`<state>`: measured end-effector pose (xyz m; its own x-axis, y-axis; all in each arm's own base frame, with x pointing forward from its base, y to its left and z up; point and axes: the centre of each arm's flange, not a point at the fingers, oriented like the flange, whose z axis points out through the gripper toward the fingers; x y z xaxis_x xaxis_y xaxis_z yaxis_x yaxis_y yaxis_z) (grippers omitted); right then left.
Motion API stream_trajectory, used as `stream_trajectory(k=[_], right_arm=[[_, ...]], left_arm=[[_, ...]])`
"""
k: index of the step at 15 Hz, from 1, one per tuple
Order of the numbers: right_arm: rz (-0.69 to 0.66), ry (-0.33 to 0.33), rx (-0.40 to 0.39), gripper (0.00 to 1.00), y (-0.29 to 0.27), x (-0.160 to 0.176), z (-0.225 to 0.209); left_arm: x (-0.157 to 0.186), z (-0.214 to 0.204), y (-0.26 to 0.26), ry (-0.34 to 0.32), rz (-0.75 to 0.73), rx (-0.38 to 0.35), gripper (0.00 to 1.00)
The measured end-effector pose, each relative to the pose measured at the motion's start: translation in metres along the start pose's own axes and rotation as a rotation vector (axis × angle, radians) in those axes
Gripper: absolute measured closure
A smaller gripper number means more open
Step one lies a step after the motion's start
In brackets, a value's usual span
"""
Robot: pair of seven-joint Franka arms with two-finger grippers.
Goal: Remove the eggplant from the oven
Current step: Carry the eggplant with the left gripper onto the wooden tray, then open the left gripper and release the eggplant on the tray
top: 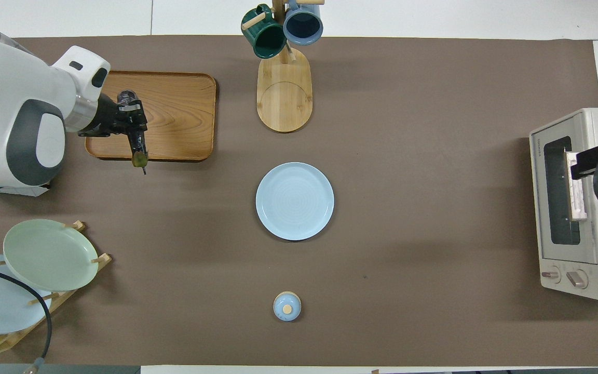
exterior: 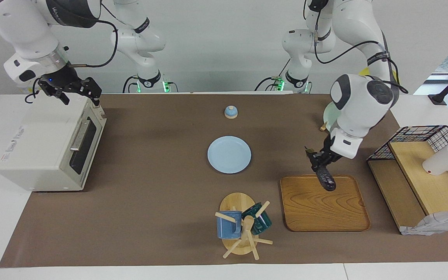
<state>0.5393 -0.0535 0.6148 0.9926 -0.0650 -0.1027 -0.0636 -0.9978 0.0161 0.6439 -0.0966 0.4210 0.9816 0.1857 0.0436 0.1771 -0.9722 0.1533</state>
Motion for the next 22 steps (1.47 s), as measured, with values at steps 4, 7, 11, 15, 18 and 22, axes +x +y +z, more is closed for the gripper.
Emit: stream_trajectory(k=[4, 7, 11, 15, 18, 22], right_arm=[[0.0, 0.0, 0.0, 0.0, 0.0, 0.0, 0.0], [0.0, 0.0, 0.0, 0.0, 0.0, 0.0, 0.0], [0.0, 0.0, 0.0, 0.0, 0.0, 0.0, 0.0], [0.0, 0.0, 0.0, 0.0, 0.0, 0.0, 0.0], [0.0, 0.0, 0.0, 0.0, 0.0, 0.0, 0.0], [0.0, 0.0, 0.0, 0.0, 0.0, 0.0, 0.0]], left_arm=[[0.039, 0.045, -0.016, -0.021, 0.023, -0.005, 0.68], [0.054, 0.08, -0.006, -0.008, 0.054, -0.004, 0.68], [0.053, 0.089, 0.004, 0.005, 0.122, 0.008, 0.68], [0.053, 0.089, 0.005, 0.008, 0.165, 0.008, 0.68], [0.053, 0.084, 0.005, 0.009, 0.167, 0.009, 0.41], [0.043, 0.011, 0.004, -0.014, 0.165, 0.022, 0.01]])
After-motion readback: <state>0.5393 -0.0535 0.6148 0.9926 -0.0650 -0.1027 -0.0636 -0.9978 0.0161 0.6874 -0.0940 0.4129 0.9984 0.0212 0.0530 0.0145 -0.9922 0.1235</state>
